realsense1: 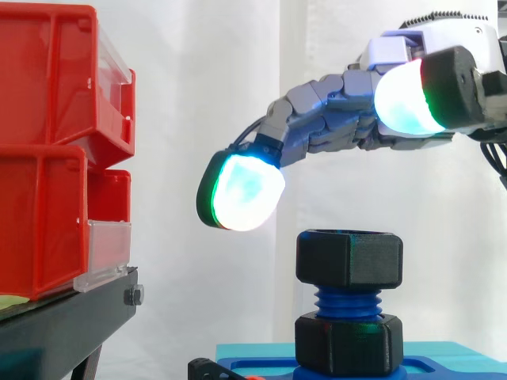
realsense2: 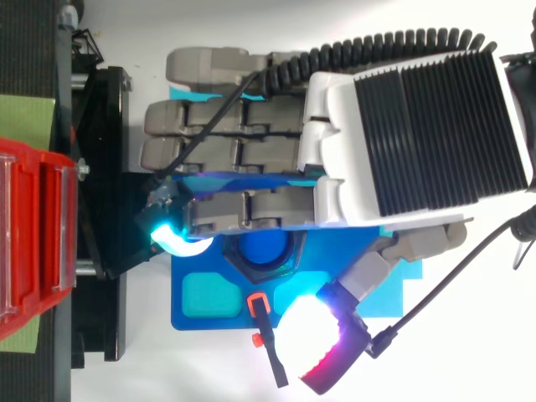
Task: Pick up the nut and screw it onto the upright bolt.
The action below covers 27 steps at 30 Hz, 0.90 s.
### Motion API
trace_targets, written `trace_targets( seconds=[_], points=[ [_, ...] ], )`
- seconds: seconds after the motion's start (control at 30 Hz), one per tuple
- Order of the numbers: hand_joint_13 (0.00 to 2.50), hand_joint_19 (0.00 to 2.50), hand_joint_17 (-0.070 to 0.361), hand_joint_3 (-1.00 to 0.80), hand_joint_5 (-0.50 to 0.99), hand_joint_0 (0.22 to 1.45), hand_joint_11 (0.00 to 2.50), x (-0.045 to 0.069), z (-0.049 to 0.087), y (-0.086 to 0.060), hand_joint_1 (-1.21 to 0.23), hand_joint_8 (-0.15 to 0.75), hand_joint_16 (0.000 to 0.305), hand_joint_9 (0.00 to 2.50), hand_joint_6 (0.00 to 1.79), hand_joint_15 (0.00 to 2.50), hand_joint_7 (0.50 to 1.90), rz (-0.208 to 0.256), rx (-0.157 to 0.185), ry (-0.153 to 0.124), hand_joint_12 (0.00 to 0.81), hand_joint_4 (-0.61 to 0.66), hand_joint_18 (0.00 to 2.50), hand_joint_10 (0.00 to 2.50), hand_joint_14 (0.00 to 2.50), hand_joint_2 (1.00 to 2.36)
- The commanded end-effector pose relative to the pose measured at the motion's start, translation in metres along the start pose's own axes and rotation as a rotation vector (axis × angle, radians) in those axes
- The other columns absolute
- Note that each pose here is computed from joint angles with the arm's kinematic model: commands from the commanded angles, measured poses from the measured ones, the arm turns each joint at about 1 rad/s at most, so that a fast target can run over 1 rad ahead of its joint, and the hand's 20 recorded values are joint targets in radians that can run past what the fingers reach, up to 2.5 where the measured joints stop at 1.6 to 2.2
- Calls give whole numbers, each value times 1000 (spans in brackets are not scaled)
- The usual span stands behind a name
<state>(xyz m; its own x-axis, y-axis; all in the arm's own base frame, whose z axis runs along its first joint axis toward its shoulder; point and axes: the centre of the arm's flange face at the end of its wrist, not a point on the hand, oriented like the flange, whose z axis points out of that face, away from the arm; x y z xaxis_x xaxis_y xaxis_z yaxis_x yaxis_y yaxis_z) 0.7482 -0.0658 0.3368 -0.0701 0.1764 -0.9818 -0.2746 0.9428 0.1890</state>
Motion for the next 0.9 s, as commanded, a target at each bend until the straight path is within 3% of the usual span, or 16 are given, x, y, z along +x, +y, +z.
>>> trace_targets(
  seconds=[0.0,0.27,0.5,0.87],
  points=[
    [0,0,132,-500,-151,424,0,3,1,2,-190,239,59,198,502,0,674,4,-3,-1,380,175,0,0,0,1000],
    [0,0,130,-500,-147,427,0,5,-1,3,-205,248,58,249,502,0,684,6,-2,16,380,187,0,0,0,1000],
    [0,0,127,-500,-145,427,0,5,0,3,-205,253,57,284,502,0,688,8,-3,10,377,188,0,0,0,1000],
    [0,0,124,-500,-145,428,0,5,-5,-6,-210,260,55,307,502,0,693,8,10,20,379,195,0,0,0,1000]
  ],
)
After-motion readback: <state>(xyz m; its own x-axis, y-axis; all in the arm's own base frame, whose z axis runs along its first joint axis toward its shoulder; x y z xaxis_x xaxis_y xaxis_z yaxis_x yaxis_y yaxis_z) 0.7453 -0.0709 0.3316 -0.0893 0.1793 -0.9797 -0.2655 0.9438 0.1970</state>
